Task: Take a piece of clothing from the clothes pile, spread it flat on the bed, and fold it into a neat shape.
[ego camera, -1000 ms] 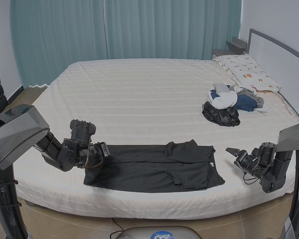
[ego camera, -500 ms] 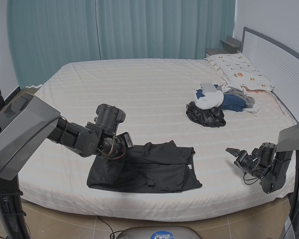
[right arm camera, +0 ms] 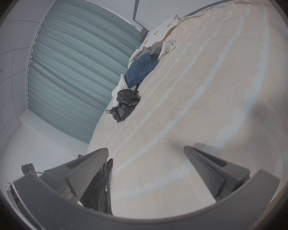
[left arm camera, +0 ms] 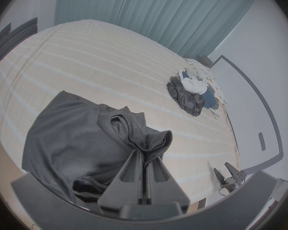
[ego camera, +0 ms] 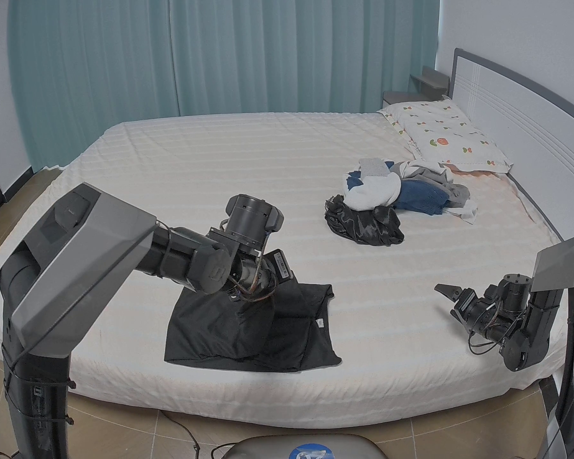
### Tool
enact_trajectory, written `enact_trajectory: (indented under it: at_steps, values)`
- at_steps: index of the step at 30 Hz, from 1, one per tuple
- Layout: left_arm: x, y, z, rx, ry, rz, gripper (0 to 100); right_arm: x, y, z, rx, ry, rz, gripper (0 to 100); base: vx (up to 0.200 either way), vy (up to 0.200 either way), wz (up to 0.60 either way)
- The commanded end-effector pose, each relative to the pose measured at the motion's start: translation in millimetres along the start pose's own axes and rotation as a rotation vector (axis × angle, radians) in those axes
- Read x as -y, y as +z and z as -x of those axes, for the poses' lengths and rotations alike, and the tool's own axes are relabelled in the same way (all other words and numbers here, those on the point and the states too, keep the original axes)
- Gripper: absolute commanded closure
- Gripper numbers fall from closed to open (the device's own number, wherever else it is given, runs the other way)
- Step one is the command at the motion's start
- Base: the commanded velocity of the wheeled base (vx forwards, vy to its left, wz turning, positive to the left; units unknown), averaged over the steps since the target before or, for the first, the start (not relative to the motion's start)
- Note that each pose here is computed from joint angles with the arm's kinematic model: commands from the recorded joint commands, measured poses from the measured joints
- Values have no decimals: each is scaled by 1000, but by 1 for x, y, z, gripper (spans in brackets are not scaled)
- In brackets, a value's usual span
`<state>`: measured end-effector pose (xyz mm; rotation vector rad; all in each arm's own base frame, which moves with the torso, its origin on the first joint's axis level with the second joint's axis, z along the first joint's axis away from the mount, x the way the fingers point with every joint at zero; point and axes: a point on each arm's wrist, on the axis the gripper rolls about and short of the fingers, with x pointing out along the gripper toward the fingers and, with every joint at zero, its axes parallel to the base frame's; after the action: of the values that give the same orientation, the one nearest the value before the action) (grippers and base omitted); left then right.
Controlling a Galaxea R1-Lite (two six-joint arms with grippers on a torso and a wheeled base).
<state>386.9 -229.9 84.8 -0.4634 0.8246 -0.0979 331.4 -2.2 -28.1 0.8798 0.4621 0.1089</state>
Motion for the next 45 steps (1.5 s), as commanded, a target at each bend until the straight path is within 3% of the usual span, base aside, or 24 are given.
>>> enact_trajectory:
  at_steps: [1, 23, 24, 33, 38, 40, 45]
  values:
    - [5, -7, -16, -14, 0, 10, 100, 0, -1, 0, -2, 0, 0, 0, 0, 0, 0]
    - [22, -26, -17, -88, -59, 40, 100, 1, -1, -1, -5, -3, -1, 0, 0, 0, 0]
    - [21, -27, -17, -90, -59, 44, 0, 1, -1, -1, -5, -3, -1, 0, 0, 0, 0]
    - [12, -24, -19, -94, -31, 125, 0, 1, -2, 0, -7, -5, -1, 0, 0, 0, 0]
    - [-31, -6, -11, -100, 37, 208, 0, 2, -2, 0, -8, -6, -1, 0, 0, 0, 0]
    - [-43, 0, -5, -115, 38, 232, 0, 2, -2, 0, -9, -7, -2, 0, 0, 0, 0]
    - [-90, 25, 18, -135, 5, 394, 0, 2, -2, 0, -9, -7, -2, 0, 0, 0, 0]
